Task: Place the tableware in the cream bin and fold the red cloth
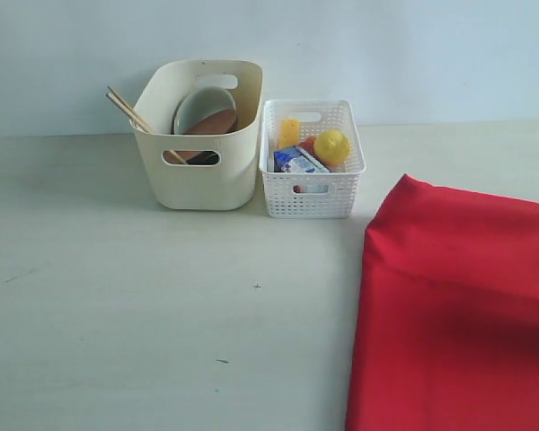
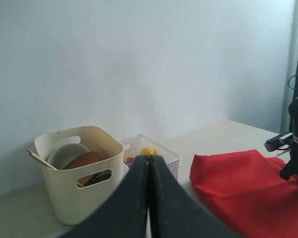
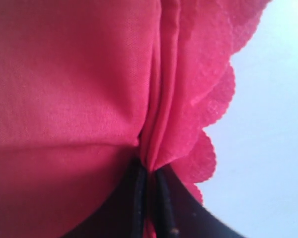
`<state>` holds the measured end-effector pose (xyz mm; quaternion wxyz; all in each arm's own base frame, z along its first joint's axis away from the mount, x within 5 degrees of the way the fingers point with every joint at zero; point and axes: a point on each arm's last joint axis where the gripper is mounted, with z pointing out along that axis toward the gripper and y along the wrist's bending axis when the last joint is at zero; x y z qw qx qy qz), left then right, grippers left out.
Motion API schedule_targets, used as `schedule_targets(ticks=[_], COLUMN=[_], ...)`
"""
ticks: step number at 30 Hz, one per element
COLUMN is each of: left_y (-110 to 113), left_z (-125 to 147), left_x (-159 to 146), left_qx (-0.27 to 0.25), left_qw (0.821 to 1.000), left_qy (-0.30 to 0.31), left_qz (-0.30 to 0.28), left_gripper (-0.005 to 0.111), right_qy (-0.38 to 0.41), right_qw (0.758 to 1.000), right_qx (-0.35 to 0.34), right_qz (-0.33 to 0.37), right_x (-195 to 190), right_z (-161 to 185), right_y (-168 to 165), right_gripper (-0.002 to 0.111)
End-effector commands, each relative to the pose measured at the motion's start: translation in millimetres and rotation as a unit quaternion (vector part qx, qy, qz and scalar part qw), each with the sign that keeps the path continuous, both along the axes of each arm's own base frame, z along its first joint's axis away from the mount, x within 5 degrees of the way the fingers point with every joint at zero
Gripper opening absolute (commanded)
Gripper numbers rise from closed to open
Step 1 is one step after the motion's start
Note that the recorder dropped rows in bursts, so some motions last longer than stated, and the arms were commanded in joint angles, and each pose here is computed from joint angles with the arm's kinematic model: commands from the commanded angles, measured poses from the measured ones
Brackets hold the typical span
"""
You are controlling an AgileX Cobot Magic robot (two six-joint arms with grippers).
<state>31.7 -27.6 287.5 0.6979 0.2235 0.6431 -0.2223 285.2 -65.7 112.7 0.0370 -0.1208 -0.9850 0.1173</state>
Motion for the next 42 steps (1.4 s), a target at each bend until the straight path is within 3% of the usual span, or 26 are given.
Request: schedule_targets(ticks=[1,4,12,26,33,36,42], left_y=[0.0,-0.1,2.1,9.4,12.0,12.5,13.0], left_z=[-25.2,-47.7,-101.4,-103.2,-103.2,-103.2,-103.2], left_x=[4.1,6.7,9.5,13.2,14.2,14.3,14.5], left_qx=[0.048,0.092,0.195,0.19,0.186,0.185,0.184], left_qw=[0.999,0.996,0.972,0.964,0.961,0.96,0.959], left_qy=[-0.003,0.005,0.122,0.139,0.144,0.145,0.147], left_qz=[0.015,0.021,0.04,0.121,0.149,0.154,0.159], left_gripper=[0.0,0.0,0.0,0.0,0.0,0.0,0.0], right_qy=[0.039,0.047,0.029,0.001,-0.038,-0.042,-0.068], right_qw=[0.999,0.999,0.998,0.997,0.999,0.998,0.997], right_qx=[-0.014,-0.021,-0.046,-0.071,-0.036,-0.038,-0.046], right_qz=[-0.009,-0.012,-0.008,0.01,0.012,0.01,0.007], right_x=[4.3,10.6,39.6,88.8,106.7,109.4,109.3], right_z=[-13.9,-15.3,-15.8,-27.8,-17.5,-12.3,14.6], right_y=[-17.0,-23.3,-34.5,-48.5,-44.8,-45.5,-46.0], right_gripper=[0.0,0.0,0.0,0.0,0.0,0.008,0.039])
